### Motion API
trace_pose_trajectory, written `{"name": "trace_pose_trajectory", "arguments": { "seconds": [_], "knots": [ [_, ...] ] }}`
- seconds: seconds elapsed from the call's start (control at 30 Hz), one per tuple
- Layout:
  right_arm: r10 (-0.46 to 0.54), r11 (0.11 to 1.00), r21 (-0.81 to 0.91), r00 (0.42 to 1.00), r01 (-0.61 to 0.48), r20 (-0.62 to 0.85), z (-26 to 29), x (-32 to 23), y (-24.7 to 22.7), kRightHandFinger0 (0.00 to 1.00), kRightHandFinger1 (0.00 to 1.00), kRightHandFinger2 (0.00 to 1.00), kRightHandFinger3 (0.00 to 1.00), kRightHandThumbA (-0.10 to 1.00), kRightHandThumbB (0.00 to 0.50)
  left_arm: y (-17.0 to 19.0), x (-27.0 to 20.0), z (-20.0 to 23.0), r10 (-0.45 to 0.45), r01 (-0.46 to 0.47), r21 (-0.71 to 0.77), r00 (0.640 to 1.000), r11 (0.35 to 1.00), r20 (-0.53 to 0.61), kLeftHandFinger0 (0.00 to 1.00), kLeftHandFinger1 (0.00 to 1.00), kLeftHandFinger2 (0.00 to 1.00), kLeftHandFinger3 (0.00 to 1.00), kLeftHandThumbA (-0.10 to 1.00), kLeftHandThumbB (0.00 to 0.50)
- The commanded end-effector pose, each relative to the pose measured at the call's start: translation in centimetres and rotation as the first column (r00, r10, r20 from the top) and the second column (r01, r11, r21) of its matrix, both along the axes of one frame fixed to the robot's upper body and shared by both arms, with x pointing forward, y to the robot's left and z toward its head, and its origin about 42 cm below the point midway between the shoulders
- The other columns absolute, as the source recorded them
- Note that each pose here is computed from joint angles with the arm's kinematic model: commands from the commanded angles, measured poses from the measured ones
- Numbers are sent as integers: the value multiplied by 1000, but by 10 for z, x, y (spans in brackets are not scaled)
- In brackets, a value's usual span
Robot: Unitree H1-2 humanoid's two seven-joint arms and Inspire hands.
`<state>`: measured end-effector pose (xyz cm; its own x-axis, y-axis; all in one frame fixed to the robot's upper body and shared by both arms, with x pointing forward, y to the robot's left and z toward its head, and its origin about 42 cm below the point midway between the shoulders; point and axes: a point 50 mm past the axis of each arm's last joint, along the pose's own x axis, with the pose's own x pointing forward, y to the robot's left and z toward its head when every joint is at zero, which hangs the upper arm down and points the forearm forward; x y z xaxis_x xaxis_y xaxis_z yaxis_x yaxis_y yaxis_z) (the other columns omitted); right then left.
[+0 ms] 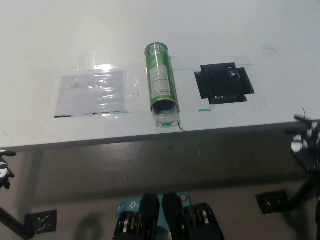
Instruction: The robot uses its right hand finger to pull out the chips tray kept inside a container in the middle of the desk
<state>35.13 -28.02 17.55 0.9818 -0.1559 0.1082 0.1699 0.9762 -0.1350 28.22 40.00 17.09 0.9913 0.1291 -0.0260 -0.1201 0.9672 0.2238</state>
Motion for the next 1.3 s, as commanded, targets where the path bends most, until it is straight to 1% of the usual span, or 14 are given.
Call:
{"name": "trace_pose_trajectory", "arguments": {
  "seconds": [0.0,0.17,0.2,0.3,0.4,0.47,0.53,0.57,0.6,0.67,0.77,1.03,1.1,1.27],
  "knots": [
    [97,991,-114,975,-76,198,71,26,16,0,29,473,741,-100,177,-1,2,13,-34,33,9,999,999,33,245,205,272,499,111,0],
    [194,975,-153,950,-160,246,101,40,34,10,56,507,725,-100,181,-3,2,14,-38,37,17,999,999,28,259,214,278,507,120,0],
    [246,951,-252,933,-179,262,111,49,42,0,24,510,727,-100,187,-3,3,15,-40,39,23,999,999,28,266,212,275,515,131,0],
    [310,915,-341,915,-214,257,122,62,52,0,0,425,721,-100,190,-2,5,18,-36,35,24,999,999,29,249,198,253,498,122,0],
    [367,884,-397,892,-246,265,129,72,61,0,0,439,689,-100,201,-1,4,19,-35,34,31,999,999,30,252,204,257,499,117,0],
    [393,858,-446,885,-254,251,131,77,69,0,0,391,698,-100,200,-1,4,19,-38,37,30,999,999,36,237,203,266,505,92,0],
    [419,842,-463,876,-277,238,129,80,77,0,5,485,694,-100,202,-1,4,17,-33,32,34,999,999,29,254,231,295,513,74,0],
    [466,794,-527,859,-301,211,124,82,88,18,59,560,718,-100,187,-1,3,17,-37,37,31,999,999,27,256,233,294,513,70,0],
    [470,789,-534,858,-303,207,122,81,89,1,52,564,720,-100,185,-1,3,17,-39,38,31,999,999,26,258,233,292,512,68,0],
    [525,740,-580,832,-341,181,113,85,103,53,106,590,701,-100,196,-1,4,17,-39,38,20,999,999,24,256,224,294,520,56,0],
    [570,719,-568,807,-400,153,104,88,117,25,84,579,676,-100,206,-1,2,19,-37,36,33,999,999,20,255,221,290,520,55,0],
    [636,655,-597,765,-463,104,90,96,146,8,60,576,676,-100,193,1,4,21,-38,38,33,999,999,25,257,213,268,503,66,0],
    [651,635,-608,754,-477,89,85,98,152,0,18,568,681,-100,200,1,4,21,-37,36,48,999,998,23,261,224,281,513,55,0],
    [675,600,-638,733,-482,80,73,101,166,0,0,512,620,-100,217,1,3,22,-49,47,49,998,998,28,257,220,276,508,49,0]
  ]
}}
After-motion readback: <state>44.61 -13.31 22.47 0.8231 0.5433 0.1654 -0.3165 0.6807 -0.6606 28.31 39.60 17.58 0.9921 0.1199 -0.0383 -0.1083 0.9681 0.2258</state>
